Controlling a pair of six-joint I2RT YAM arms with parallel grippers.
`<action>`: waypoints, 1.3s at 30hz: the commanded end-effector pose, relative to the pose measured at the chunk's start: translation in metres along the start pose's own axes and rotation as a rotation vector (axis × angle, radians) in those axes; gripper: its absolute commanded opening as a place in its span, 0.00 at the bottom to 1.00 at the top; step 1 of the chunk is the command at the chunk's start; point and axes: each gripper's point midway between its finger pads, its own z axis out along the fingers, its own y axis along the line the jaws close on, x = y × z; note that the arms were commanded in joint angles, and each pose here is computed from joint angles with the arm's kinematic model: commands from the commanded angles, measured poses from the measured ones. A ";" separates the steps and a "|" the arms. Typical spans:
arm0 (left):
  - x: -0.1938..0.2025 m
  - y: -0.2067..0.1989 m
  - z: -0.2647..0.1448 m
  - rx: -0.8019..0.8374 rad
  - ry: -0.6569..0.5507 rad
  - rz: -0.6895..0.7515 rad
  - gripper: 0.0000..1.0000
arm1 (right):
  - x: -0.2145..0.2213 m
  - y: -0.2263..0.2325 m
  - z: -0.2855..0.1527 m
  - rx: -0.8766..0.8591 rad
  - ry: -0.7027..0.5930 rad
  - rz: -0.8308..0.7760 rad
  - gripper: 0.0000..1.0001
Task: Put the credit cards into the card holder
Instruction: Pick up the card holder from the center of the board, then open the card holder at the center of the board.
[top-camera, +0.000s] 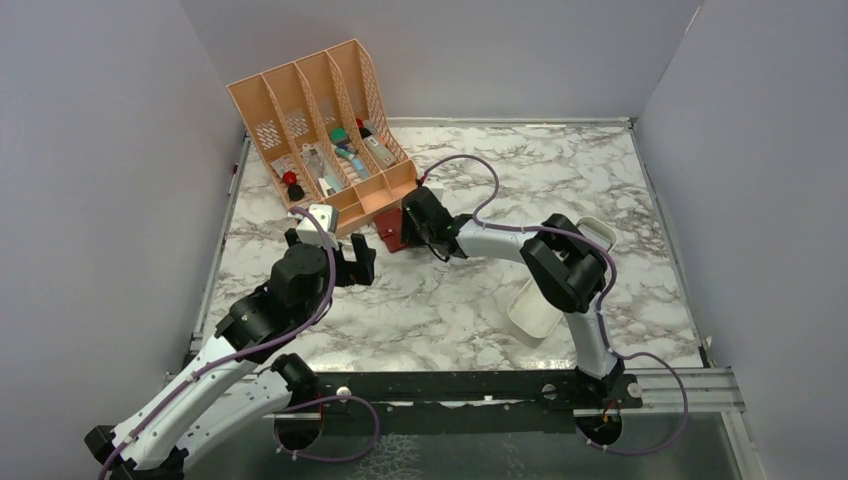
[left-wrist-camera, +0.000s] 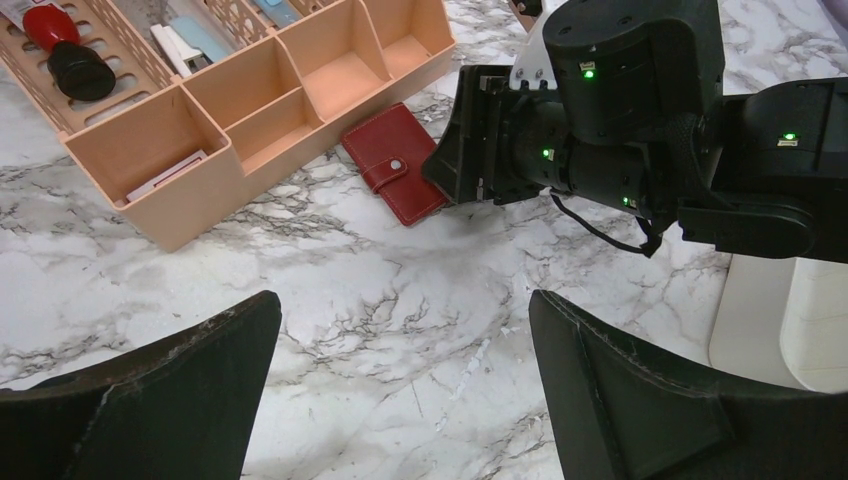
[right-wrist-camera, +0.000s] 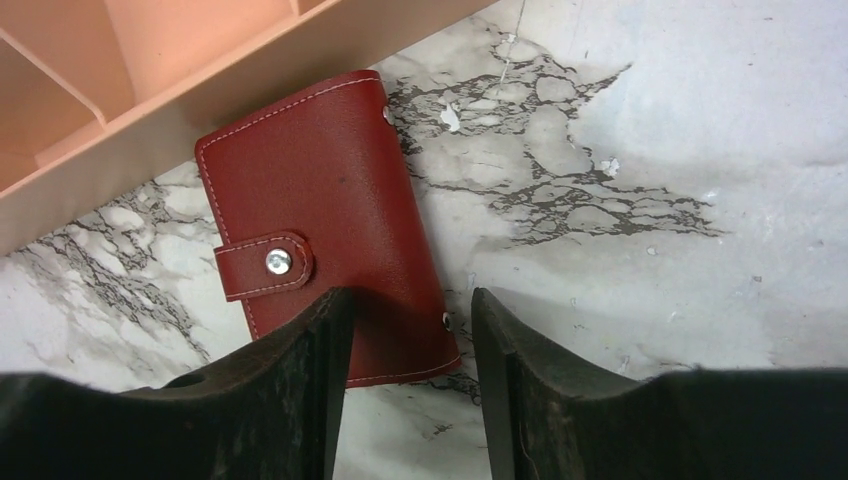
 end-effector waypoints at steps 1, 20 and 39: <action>-0.002 0.006 -0.001 -0.025 -0.010 0.003 0.96 | 0.018 -0.002 0.008 -0.021 0.061 -0.026 0.48; 0.029 -0.011 0.018 -0.031 0.150 -0.088 0.68 | 0.028 -0.026 -0.088 -0.107 0.074 0.000 0.01; 0.102 -0.126 0.083 0.343 0.414 -0.455 0.65 | 0.034 -0.031 -0.194 -0.324 -0.135 0.081 0.01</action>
